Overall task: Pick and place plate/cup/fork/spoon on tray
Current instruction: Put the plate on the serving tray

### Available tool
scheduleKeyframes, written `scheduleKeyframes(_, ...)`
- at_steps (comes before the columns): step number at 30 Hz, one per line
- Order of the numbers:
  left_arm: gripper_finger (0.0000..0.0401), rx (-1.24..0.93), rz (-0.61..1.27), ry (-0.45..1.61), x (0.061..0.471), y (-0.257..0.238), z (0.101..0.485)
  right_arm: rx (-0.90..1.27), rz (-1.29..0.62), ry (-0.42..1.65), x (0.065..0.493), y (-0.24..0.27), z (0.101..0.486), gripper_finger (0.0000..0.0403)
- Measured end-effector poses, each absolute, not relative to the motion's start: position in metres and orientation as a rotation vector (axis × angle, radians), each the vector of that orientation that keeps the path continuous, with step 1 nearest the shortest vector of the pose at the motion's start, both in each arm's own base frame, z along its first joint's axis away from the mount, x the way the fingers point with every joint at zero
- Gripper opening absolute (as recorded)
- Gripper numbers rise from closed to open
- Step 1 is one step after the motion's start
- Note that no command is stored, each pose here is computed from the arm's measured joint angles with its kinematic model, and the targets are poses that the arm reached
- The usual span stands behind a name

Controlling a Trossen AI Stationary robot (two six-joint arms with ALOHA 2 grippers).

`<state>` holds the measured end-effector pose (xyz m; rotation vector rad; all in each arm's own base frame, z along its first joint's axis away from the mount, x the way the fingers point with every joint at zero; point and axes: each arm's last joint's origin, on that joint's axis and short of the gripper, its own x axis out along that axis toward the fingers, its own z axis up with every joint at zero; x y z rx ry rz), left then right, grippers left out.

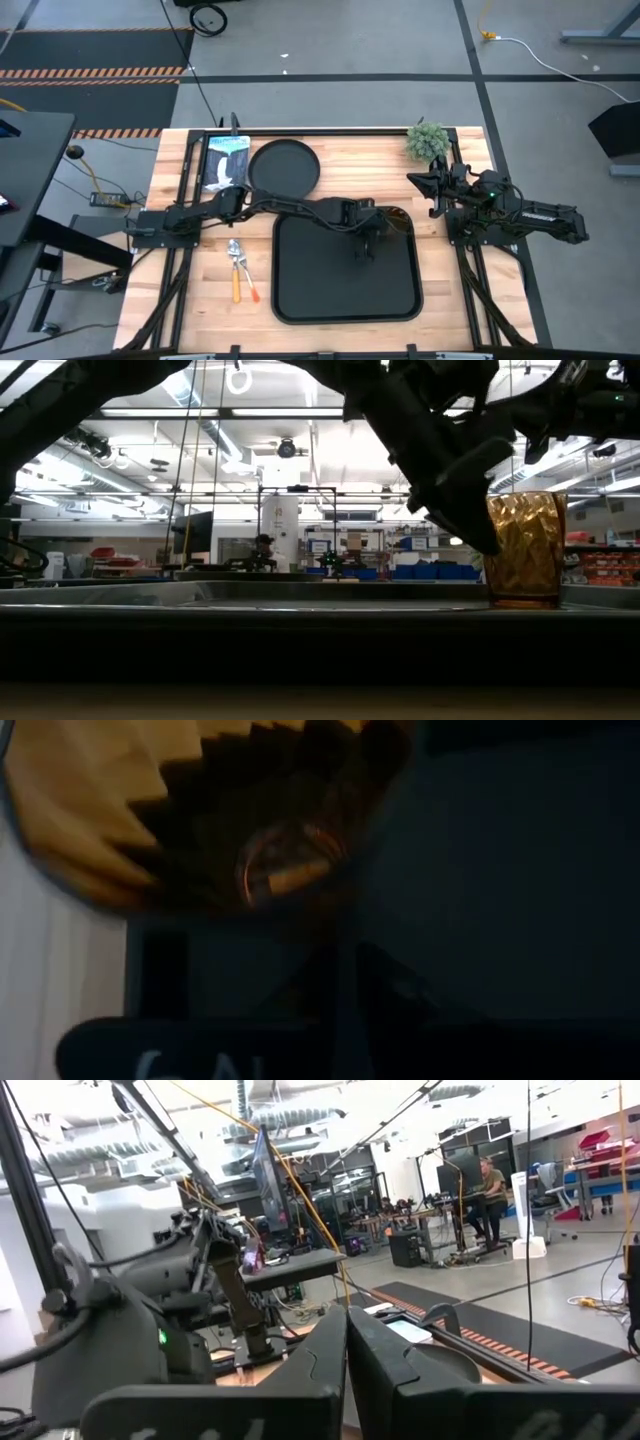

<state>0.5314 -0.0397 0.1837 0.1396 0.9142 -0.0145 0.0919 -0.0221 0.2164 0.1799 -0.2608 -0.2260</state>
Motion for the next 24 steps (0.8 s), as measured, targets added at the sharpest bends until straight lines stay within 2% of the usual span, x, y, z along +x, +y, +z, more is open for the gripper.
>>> scheduleKeyframes(5, 0.0042, 0.227, 0.044, 1.043, 0.519, -0.037, 0.184, 0.181, -0.226, -0.252, 0.092, -0.022, 0.216, 0.0018)
scheduleKeyframes(13, 0.0007, 0.324, 0.054, 1.193, 0.501, -0.034, 0.191, 0.182, -0.226, -0.242, 0.092, -0.022, 0.215, 0.0018)
scheduleKeyframes(24, 0.0011, 0.418, 0.100, 1.348, 0.483, -0.030, 0.197, 0.196, -0.228, -0.211, 0.093, -0.022, 0.212, 0.0018)
